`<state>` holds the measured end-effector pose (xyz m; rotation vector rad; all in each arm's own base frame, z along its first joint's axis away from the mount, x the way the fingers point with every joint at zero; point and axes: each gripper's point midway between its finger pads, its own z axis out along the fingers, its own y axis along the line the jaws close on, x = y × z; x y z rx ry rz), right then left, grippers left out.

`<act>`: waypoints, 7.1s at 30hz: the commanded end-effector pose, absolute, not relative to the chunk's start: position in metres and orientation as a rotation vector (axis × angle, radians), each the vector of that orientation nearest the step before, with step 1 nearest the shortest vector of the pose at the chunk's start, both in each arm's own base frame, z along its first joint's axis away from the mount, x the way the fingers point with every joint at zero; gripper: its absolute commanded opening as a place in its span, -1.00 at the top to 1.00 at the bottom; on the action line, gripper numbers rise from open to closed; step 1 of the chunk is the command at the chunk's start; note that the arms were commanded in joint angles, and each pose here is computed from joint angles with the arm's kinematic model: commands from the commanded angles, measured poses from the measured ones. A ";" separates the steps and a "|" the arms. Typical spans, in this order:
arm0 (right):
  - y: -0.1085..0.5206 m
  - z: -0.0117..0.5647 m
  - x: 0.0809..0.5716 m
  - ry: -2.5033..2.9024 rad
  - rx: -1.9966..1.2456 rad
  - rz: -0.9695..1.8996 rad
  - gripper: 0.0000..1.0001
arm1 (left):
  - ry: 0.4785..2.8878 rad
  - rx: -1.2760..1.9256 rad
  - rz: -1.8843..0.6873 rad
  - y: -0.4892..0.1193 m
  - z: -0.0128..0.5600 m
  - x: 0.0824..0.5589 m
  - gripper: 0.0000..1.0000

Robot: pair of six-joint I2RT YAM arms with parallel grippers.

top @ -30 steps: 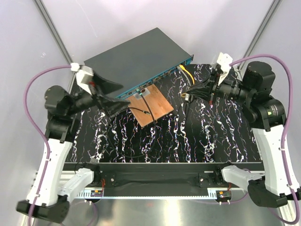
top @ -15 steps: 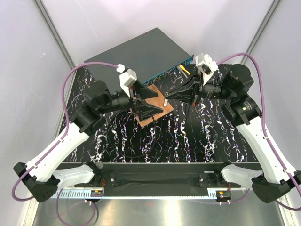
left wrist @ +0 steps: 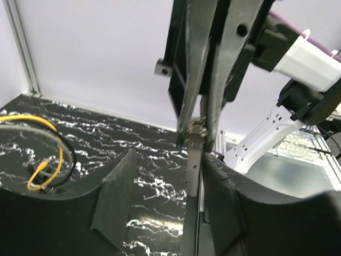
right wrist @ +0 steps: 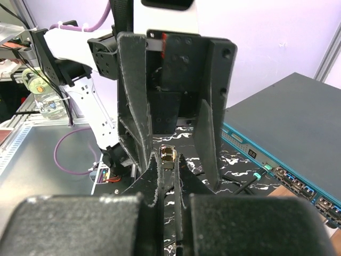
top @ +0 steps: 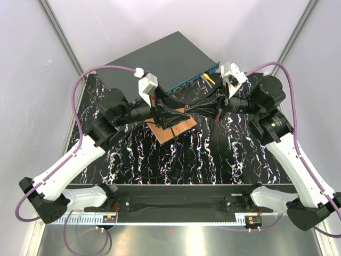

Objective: Insert the plug into the switch port

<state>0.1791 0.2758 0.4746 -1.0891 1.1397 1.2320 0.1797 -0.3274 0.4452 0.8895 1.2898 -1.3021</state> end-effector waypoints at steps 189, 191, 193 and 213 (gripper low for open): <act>0.231 0.357 0.221 1.938 -1.044 0.700 1.00 | 1.166 1.117 -0.164 -0.228 0.443 0.208 -0.68; 0.218 0.351 0.239 1.988 -0.972 0.628 1.00 | 1.258 0.969 -0.320 -0.216 0.450 0.209 -0.72; 0.210 0.342 0.251 2.016 -0.960 0.547 1.00 | 1.359 0.728 -0.456 -0.185 0.462 0.222 -0.77; 0.190 0.315 0.389 2.102 -0.798 0.088 1.00 | 1.775 -0.186 -0.796 -0.071 0.371 0.263 -0.90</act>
